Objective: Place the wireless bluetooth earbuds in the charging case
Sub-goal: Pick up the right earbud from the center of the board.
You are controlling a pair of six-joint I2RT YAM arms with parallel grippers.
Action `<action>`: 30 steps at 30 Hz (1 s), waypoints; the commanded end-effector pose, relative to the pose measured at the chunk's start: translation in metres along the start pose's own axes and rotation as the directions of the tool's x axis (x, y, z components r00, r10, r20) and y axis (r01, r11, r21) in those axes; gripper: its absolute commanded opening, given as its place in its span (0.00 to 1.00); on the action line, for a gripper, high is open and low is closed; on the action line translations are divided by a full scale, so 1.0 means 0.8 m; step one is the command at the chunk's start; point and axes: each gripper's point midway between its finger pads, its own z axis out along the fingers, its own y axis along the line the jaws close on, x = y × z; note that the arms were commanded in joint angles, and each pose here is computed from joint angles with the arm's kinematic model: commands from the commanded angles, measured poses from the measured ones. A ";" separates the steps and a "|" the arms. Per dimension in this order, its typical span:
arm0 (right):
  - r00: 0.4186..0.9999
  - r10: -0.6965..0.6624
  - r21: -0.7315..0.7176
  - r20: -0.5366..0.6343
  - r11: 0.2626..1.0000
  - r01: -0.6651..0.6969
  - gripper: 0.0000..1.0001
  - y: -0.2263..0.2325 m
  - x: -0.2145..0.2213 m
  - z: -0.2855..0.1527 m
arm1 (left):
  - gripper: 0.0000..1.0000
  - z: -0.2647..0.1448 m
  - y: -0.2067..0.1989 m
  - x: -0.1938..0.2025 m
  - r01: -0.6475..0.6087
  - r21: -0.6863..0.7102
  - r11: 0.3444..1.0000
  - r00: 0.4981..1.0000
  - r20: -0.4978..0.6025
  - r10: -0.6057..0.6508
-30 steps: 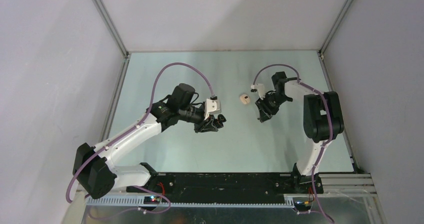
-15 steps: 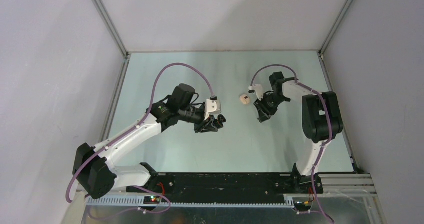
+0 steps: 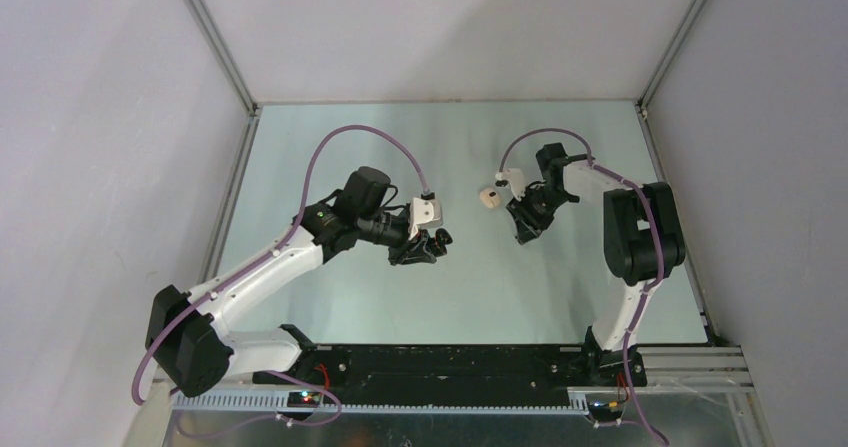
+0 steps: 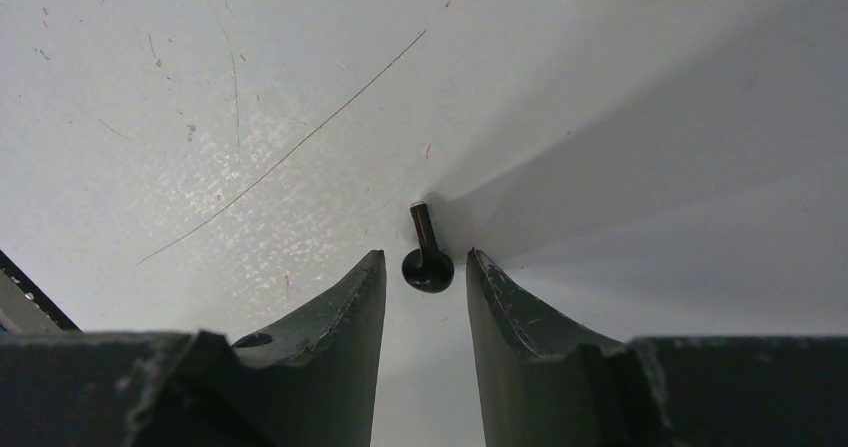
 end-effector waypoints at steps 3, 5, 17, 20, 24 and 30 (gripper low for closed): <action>0.999 -0.033 0.028 -0.033 0.999 0.034 0.38 -0.005 0.012 0.006 | 0.00 0.000 0.000 -0.011 -0.039 0.000 0.999 0.999 0.015 0.039; 0.999 -0.038 0.034 -0.032 0.999 0.039 0.34 -0.005 0.011 0.006 | 0.00 0.000 0.000 -0.011 -0.038 0.000 0.999 0.999 0.015 0.038; 0.997 -0.057 0.070 -0.043 0.996 0.060 0.27 -0.008 0.013 0.006 | 0.00 -0.001 0.000 -0.011 -0.038 0.001 0.999 0.999 0.014 0.038; 0.998 -0.062 0.064 -0.014 0.996 0.063 0.26 -0.002 0.005 -0.002 | 0.00 0.000 0.000 -0.011 -0.038 0.000 0.999 0.999 0.014 0.038; 0.991 -0.105 0.116 0.077 0.989 0.096 0.25 0.012 -0.024 -0.044 | 0.00 0.002 0.006 -0.011 -0.025 -0.020 0.999 1.000 0.012 0.025; 0.967 -0.176 0.231 0.185 0.964 0.131 0.24 0.038 -0.062 -0.111 | 0.00 0.009 0.019 -0.010 -0.008 -0.068 0.998 1.000 0.007 0.008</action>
